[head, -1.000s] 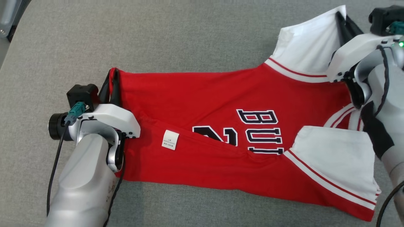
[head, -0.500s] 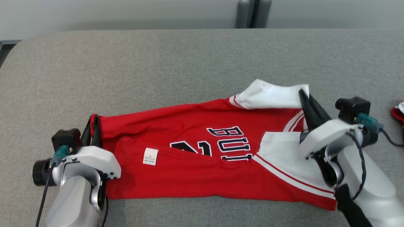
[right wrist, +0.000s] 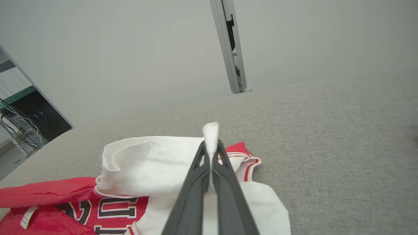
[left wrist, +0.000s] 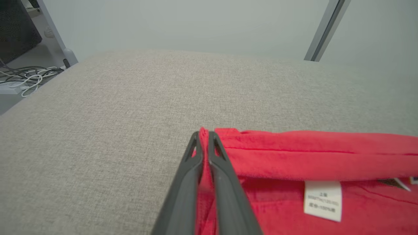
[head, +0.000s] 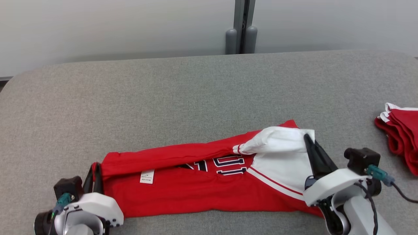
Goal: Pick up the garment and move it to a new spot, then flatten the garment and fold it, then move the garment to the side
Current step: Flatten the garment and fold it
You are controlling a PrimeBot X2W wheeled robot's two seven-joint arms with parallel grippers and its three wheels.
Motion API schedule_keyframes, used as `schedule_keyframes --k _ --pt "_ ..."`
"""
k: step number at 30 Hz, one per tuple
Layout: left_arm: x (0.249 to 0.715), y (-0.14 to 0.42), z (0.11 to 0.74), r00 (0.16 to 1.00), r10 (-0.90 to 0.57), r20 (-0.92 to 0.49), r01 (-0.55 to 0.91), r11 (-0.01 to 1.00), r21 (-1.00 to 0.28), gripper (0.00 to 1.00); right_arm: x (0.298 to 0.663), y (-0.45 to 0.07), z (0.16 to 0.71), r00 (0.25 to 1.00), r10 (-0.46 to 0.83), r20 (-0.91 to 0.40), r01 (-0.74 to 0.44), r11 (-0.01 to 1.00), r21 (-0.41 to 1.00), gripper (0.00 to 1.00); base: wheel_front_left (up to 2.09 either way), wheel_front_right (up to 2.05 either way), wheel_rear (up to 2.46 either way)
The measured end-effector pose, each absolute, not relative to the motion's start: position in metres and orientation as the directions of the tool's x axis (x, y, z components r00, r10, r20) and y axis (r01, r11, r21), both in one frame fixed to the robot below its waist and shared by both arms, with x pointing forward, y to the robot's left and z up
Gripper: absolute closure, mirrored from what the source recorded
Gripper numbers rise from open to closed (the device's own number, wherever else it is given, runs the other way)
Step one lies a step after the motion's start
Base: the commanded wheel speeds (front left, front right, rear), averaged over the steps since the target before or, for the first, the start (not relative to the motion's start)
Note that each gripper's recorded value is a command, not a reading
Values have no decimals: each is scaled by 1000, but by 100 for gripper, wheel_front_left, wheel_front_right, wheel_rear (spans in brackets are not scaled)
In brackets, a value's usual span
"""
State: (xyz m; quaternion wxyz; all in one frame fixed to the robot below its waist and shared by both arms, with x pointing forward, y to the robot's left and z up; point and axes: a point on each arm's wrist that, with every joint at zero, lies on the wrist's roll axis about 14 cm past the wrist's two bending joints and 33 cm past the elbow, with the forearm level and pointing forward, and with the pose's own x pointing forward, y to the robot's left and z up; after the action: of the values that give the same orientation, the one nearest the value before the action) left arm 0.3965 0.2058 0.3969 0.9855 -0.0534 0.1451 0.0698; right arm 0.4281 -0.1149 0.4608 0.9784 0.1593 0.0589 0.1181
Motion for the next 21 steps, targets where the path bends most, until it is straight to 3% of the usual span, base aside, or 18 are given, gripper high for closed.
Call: schedule_keyframes --k 6,7,8,9,21 --pt "376 207 380 929 127 -348 -160 985 -67 100 407 -116 446 962 244 -120 -198 930 310 100 0 0 0" --pt "373 207 377 925 128 -358 -161 985 -62 82 405 -117 442 961 243 -132 -194 933 303 100 0 0 0" --pt "369 207 375 921 131 -367 -164 985 -61 35 402 -119 435 958 239 -156 -185 936 301 62 0 0 0" --pt "367 208 373 918 135 -372 -169 984 -59 0 398 -120 428 956 233 -179 -172 937 304 4 0 0 0" --pt "327 234 381 907 261 -330 -272 962 12 0 405 -132 438 975 172 -142 -118 937 328 0 0 0 0"
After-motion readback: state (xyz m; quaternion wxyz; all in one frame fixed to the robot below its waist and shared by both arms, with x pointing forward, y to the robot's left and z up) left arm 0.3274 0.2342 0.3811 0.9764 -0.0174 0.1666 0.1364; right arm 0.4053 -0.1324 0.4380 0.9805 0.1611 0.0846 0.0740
